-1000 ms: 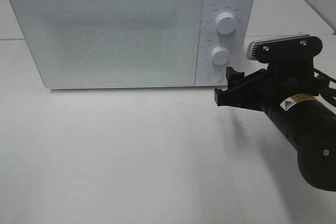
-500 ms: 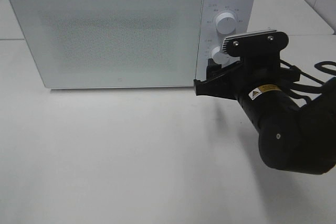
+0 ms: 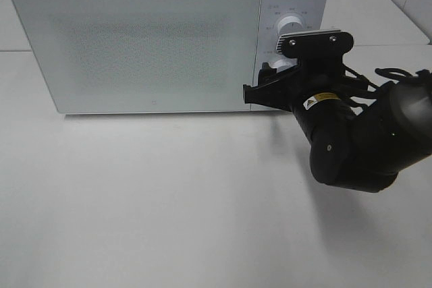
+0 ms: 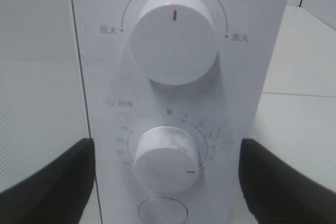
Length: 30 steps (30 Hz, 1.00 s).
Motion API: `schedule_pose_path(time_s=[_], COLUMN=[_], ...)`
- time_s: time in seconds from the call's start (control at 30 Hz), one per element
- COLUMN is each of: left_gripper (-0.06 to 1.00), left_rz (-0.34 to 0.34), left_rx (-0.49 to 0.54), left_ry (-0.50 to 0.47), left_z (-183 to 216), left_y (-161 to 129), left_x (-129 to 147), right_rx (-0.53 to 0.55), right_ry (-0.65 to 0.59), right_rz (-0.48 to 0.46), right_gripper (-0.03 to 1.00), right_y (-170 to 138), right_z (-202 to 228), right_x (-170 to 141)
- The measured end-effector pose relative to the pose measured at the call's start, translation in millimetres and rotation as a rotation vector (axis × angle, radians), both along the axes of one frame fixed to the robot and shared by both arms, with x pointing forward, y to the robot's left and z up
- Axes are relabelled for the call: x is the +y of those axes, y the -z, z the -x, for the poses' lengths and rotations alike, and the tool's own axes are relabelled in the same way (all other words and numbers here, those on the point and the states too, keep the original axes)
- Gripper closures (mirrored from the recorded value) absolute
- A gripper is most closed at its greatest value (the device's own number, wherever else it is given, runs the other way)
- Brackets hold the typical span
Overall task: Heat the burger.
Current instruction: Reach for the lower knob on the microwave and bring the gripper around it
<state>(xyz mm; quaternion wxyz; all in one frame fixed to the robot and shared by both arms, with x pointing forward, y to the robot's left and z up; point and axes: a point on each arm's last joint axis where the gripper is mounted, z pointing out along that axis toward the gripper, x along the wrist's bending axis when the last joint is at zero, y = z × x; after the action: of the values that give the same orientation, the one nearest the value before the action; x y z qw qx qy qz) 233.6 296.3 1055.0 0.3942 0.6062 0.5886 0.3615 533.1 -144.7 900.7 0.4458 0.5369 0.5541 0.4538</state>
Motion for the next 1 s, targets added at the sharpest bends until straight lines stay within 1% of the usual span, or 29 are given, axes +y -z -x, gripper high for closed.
schedule_pose_path(time_s=[0.23, 0.43, 0.63, 1.0], left_gripper=[-0.04, -0.04, -0.04, -0.04], left_rz=[0.0, 0.0, 0.0, 0.0], left_rx=[0.0, 0.0, 0.0, 0.0], left_ry=[0.0, 0.0, 0.0, 0.0], left_z=[0, 0, 0, 0], left_y=[0, 0, 0, 0], left_x=[0, 0, 0, 0], right_rx=[0.001, 0.003, 0.022, 0.027], right_ry=[0.012, 0.015, 0.006, 0.019], right_rz=[-0.02, -0.027, -0.017, -0.041], right_gripper=[0.23, 0.23, 0.23, 0.25], right_y=[5, 6, 17, 19], right_z=[-16, -19, -23, -25], right_x=[-4, -7, -3, -2])
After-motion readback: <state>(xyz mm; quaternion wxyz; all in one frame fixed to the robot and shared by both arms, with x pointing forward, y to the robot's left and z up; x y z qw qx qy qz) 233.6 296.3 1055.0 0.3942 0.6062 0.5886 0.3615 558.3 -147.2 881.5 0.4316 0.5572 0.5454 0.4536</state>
